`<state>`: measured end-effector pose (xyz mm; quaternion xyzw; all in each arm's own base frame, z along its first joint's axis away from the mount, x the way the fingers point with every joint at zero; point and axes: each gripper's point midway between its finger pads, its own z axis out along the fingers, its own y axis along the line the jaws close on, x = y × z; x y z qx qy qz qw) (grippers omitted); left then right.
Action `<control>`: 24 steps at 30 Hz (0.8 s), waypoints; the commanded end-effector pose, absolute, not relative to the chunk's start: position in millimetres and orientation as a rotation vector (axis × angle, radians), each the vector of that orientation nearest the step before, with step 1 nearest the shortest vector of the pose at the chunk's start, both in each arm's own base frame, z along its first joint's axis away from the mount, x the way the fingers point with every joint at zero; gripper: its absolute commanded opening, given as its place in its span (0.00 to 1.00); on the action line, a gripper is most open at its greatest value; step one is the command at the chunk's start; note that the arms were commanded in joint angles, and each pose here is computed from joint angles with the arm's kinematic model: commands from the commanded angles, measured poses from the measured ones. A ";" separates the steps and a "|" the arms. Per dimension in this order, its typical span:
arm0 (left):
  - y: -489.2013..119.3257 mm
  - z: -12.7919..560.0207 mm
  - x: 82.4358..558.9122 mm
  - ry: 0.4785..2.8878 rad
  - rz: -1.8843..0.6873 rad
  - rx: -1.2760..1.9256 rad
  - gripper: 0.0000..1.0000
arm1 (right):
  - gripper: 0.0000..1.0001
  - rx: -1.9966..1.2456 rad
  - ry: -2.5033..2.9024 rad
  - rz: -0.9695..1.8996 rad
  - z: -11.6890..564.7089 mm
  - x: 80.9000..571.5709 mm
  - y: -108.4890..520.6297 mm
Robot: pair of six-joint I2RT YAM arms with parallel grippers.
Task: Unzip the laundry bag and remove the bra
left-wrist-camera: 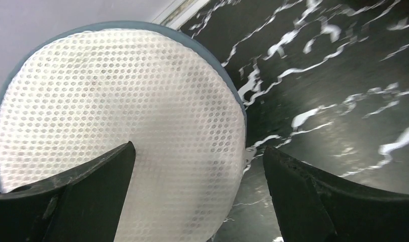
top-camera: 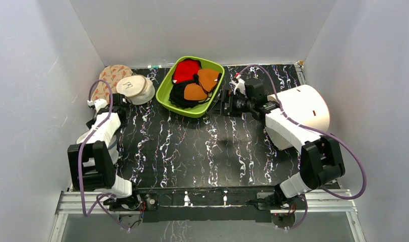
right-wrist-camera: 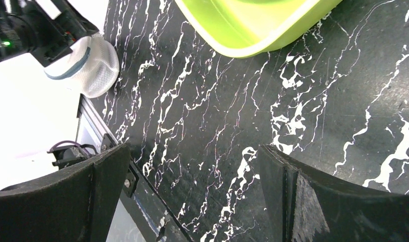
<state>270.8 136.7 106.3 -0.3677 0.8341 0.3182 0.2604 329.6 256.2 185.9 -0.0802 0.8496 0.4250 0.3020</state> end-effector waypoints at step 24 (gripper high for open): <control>110.8 104.7 289.5 2.289 0.455 -0.865 0.00 | 0.98 -0.252 2.134 1.126 215.3 324.0 255.0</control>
